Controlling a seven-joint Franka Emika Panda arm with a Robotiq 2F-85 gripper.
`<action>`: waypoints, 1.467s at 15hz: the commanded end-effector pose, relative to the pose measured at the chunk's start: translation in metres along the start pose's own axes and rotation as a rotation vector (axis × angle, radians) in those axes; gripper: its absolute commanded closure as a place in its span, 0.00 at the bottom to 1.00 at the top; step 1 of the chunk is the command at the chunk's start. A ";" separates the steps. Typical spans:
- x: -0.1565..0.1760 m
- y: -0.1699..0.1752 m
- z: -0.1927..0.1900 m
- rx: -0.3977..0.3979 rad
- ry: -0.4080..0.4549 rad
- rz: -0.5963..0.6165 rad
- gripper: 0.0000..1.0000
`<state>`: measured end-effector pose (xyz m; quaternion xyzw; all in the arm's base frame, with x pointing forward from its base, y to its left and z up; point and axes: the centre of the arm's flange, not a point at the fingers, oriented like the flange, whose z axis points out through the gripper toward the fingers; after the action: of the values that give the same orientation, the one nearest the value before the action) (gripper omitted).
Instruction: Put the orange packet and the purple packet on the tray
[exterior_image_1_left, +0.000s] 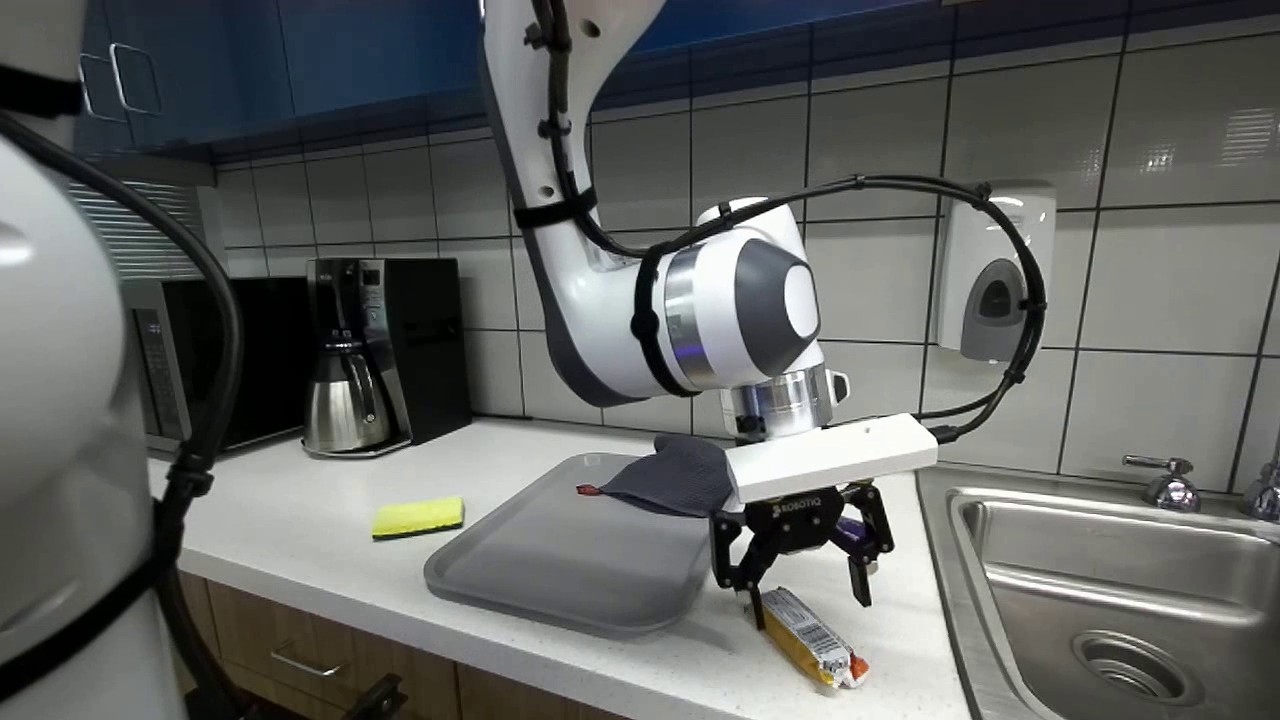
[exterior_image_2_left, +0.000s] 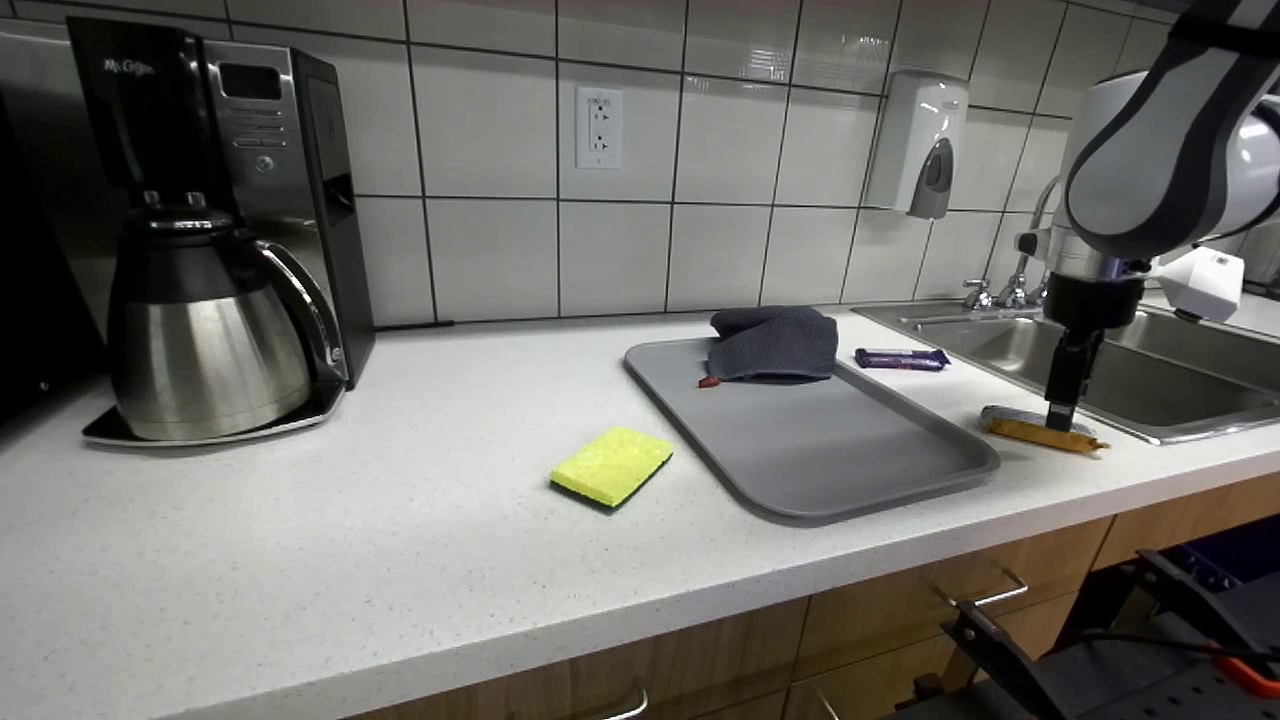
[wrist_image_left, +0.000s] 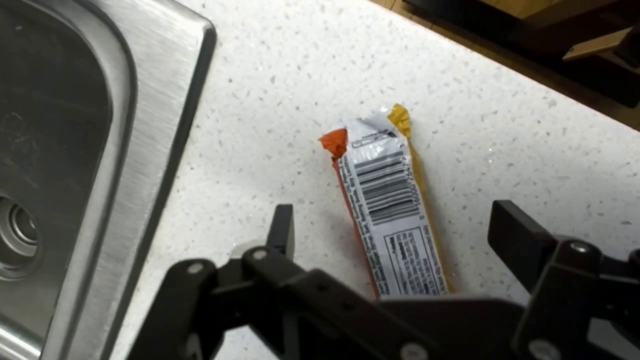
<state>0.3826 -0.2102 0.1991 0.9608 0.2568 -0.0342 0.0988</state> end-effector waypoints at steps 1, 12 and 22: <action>0.001 0.015 0.015 -0.028 -0.008 -0.046 0.00; 0.004 0.009 0.017 -0.012 -0.024 -0.039 0.00; 0.011 -0.006 0.019 -0.003 -0.005 -0.122 0.00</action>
<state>0.3903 -0.2091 0.1796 0.9510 0.2881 -0.0482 0.1010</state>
